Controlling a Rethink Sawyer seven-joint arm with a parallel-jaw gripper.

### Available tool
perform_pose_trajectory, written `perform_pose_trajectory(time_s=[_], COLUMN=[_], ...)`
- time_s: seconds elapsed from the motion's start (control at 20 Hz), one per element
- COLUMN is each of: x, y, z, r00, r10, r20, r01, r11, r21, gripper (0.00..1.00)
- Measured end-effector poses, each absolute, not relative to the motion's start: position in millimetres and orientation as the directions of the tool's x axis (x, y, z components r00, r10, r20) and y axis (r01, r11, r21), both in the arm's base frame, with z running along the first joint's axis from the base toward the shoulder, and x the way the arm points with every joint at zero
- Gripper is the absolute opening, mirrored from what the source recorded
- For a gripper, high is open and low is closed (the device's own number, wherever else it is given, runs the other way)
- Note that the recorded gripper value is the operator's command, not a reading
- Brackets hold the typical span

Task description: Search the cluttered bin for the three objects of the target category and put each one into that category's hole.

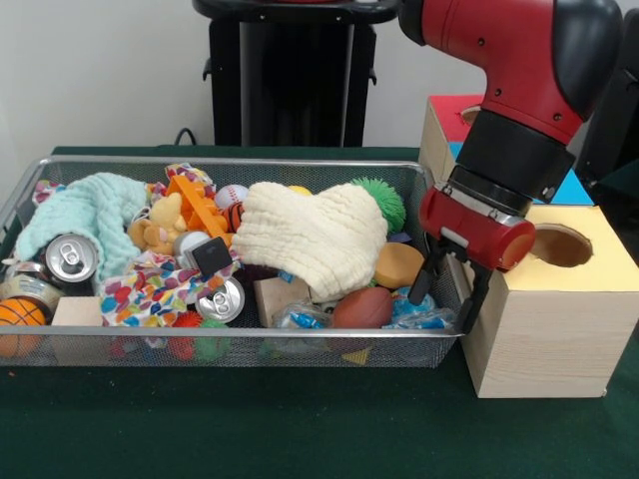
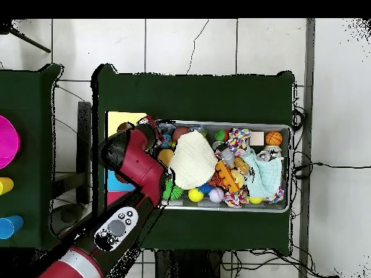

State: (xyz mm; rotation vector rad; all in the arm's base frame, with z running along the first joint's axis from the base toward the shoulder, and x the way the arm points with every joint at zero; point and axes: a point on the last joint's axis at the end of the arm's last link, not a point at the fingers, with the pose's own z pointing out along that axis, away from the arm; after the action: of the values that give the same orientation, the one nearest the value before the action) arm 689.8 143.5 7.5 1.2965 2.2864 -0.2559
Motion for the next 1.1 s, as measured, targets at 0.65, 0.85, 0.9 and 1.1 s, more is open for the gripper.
perform_pose_trajectory(time_s=[0.65,0.85,0.9,1.1], x=[689.9,688.1,687.8,685.1], y=[141.4,140.6,140.6,139.7], z=[7.0,7.1,7.0,6.7], r00=[-0.395,-0.39,-0.39,-0.388], r10=[0.796,0.802,0.802,0.804], r20=[-0.459,-0.453,-0.452,-0.45], r01=[0.863,0.867,0.867,0.87], r11=[0.492,0.486,0.485,0.481], r21=[0.11,0.113,0.113,0.11], gripper=[1.0,1.0,1.0,1.0])
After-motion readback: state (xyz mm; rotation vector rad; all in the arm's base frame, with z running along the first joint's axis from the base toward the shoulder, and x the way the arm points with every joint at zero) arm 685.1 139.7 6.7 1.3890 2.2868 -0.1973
